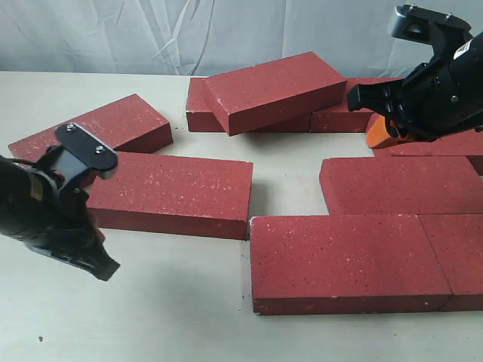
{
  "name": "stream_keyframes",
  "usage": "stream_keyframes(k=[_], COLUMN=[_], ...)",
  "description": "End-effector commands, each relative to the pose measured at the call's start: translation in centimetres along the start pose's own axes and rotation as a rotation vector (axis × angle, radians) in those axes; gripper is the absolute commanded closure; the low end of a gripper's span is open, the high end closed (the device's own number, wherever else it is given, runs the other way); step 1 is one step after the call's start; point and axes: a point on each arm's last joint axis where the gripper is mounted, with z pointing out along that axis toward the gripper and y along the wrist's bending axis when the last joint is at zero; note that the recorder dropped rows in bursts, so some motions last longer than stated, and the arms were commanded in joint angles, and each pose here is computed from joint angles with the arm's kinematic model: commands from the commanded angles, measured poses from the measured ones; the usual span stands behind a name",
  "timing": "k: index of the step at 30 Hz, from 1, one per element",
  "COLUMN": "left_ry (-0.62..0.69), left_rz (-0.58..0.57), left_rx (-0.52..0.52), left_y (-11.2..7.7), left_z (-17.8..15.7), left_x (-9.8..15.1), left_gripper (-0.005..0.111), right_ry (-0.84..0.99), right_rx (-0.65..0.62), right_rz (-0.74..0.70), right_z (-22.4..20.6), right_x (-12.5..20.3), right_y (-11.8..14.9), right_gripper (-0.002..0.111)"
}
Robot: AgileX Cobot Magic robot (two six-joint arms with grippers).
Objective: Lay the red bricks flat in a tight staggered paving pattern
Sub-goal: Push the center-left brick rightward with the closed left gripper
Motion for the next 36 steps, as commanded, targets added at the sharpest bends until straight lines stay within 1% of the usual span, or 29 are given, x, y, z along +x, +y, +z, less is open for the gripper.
stream_keyframes(k=[1,4,6,11,27,36], left_ry=[-0.025,0.001,0.016,0.057,0.008,0.013], left_rz=[0.063,0.092,0.088,0.125,0.149,0.275], left_rx=[0.017,0.026,0.033,0.051,0.029,-0.016], left_y=[-1.0,-1.3,-1.3,-1.4,-1.0,-0.5], left_z=[1.7,3.2,3.9,6.0,10.3,11.7], left_x=[-2.0,-2.8,-3.3,-4.2,-7.6,-8.6], left_gripper=[0.107,0.107,0.107,0.107,0.107,0.107], right_ry=[-0.015,-0.015,-0.015,-0.015,-0.016,-0.016], right_rx=[-0.001,-0.001,-0.001,-0.001,-0.001,-0.001], right_rz=[-0.003,-0.003,-0.008,-0.008,-0.012,-0.012], right_z=[-0.1,-0.1,-0.1,-0.1,-0.1,-0.1], right_x=[-0.2,-0.2,-0.2,-0.2,-0.2,-0.2], right_y=[0.0,0.0,0.0,0.0,0.0,0.0], right_gripper=[0.109,0.109,0.109,0.109,0.109,0.109])
